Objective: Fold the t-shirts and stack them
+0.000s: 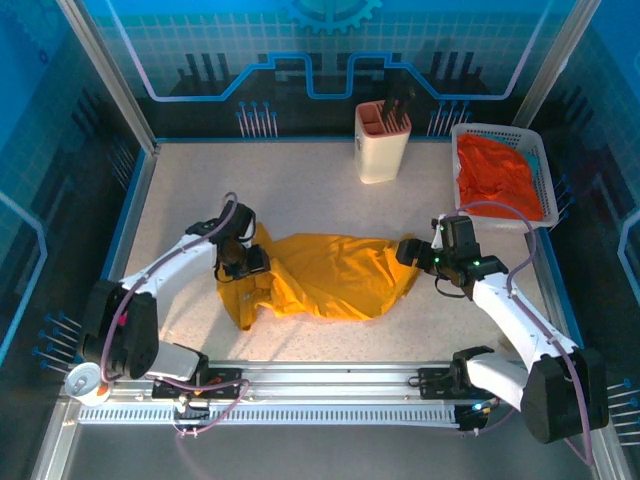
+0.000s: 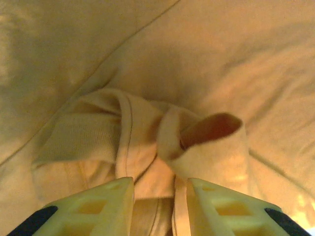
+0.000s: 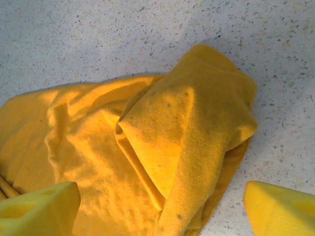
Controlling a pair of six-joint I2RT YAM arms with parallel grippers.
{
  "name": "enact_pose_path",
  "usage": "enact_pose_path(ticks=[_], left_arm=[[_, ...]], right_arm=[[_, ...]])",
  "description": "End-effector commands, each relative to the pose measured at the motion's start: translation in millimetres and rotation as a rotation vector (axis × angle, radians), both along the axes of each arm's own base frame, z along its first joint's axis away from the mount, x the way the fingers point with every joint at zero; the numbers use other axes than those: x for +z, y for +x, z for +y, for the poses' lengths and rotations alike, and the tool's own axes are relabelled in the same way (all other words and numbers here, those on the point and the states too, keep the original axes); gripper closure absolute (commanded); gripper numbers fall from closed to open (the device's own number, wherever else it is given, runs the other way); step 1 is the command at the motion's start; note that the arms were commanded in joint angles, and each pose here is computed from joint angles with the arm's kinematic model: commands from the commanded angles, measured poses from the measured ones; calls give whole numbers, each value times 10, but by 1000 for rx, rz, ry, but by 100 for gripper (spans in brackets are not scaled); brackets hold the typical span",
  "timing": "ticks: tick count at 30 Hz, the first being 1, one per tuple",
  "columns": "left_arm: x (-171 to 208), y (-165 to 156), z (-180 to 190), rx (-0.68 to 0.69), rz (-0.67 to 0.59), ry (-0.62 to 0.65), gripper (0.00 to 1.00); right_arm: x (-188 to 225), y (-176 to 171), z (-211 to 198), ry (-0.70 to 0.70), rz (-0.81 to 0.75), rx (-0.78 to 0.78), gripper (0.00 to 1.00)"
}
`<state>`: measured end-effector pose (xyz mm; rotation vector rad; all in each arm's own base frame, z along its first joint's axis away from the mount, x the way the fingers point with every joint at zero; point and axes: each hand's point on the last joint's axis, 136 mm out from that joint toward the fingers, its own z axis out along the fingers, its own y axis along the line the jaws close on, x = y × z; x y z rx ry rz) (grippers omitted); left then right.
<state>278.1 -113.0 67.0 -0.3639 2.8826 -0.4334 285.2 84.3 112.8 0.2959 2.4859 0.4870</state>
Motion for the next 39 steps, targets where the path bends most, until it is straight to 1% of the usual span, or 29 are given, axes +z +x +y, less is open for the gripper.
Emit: enact_pose_path(ticks=[1,4,7,10,12,16,19,22,27,30,32,37,39], left_arm=[[-98,107,-103,7,-7,-60,66],[-118,146,-199,27,3,-113,71],[-26,196,-246,44,-17,-130,83],[112,234,-269,58,-42,-117,94],[181,242,-312,54,-40,-117,97],[251,238,-448,15,-18,-88,97],[241,233,-590,-27,6,-50,96],[167,246,-738,-66,29,-27,91],[30,250,-891,-115,69,-9,71],[52,232,-885,-137,63,-2,56],[118,223,-839,-147,41,14,49],[401,200,-682,-160,-25,24,46],[489,187,-587,-141,-46,3,48]], right_arm=[[126,46,-3,-9,-32,8,13],[120,51,-7,-11,-31,9,13],[110,57,-13,-9,-33,7,13],[90,60,-13,-2,-31,4,13],[76,62,-3,3,-26,5,13],[48,63,6,15,-20,1,13],[41,66,24,27,-20,2,13],[40,72,36,34,-20,3,13],[35,55,31,30,-20,6,13],[31,35,7,16,-22,4,13],[19,21,-2,14,-22,3,13],[-21,13,2,20,-16,0,14],[-25,18,8,22,-15,1,14]])
